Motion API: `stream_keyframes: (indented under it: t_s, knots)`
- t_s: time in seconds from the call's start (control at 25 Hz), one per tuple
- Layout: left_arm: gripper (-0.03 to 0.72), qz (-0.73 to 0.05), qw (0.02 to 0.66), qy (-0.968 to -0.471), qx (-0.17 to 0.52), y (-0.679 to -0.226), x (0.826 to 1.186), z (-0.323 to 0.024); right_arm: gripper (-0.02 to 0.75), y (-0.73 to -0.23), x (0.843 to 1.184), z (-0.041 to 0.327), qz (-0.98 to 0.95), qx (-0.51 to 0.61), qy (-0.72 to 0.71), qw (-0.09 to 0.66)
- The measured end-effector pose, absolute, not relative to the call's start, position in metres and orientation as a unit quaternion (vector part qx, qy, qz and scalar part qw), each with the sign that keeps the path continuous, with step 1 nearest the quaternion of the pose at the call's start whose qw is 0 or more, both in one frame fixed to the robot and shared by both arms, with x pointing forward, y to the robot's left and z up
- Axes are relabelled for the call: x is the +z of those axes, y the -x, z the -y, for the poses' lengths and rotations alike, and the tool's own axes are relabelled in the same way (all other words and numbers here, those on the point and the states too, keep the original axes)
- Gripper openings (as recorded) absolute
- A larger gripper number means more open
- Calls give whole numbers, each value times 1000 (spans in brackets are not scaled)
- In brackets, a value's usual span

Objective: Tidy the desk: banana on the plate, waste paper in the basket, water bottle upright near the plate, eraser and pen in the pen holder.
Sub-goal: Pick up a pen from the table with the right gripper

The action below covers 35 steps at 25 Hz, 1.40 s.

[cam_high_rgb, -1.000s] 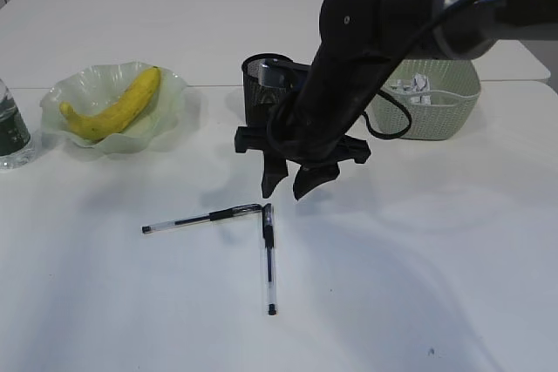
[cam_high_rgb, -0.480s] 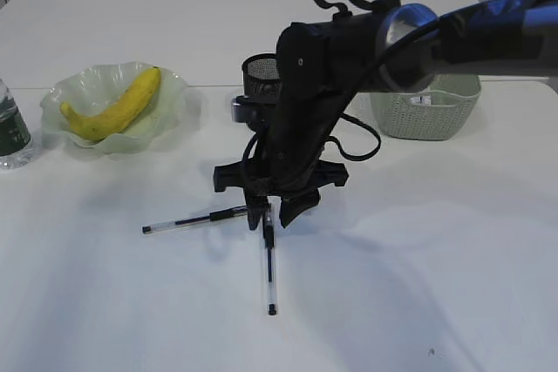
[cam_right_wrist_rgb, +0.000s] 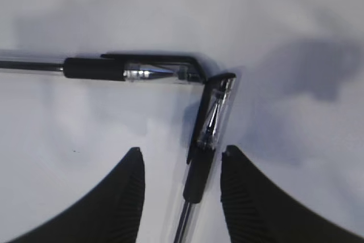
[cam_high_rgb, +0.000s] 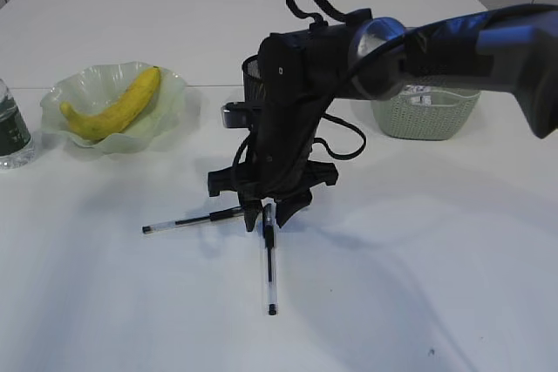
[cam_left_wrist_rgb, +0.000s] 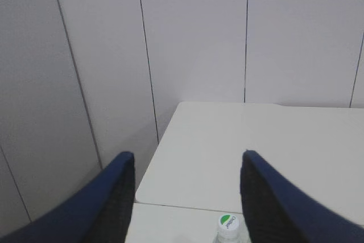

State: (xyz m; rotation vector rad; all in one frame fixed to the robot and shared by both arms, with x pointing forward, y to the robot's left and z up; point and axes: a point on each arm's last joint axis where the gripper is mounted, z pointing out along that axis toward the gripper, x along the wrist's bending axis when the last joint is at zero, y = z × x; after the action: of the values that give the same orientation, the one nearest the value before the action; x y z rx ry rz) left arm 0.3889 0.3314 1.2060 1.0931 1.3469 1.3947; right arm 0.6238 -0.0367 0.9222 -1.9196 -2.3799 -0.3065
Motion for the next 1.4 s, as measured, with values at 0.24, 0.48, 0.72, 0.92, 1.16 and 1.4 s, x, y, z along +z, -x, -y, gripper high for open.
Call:
stream_keyframes:
  t_s: [0.24, 0.48, 0.72, 0.92, 1.16, 1.4]
  knots:
    - [412, -543, 442, -440, 562, -389, 1206, -331, 334, -626, 916, 39, 776, -86, 625, 21]
    - [410, -543, 442, -440, 562, -389, 1206, -331, 334, -626, 915, 41, 777, -83, 623, 12]
    - [410, -543, 442, -440, 562, -389, 1206, -331, 334, -627, 908, 40, 777, -75, 625, 15]
    - [410, -543, 442, -440, 562, -389, 1206, -331, 334, -628, 909, 39, 775, -79, 626, 16]
    - [403, -543, 442, -441, 562, -389, 1206, -331, 334, -630, 911, 39, 778, -81, 623, 8]
    - [398, -543, 442, -441, 562, -389, 1206, -331, 334, -631, 911, 41, 781, -78, 620, 1]
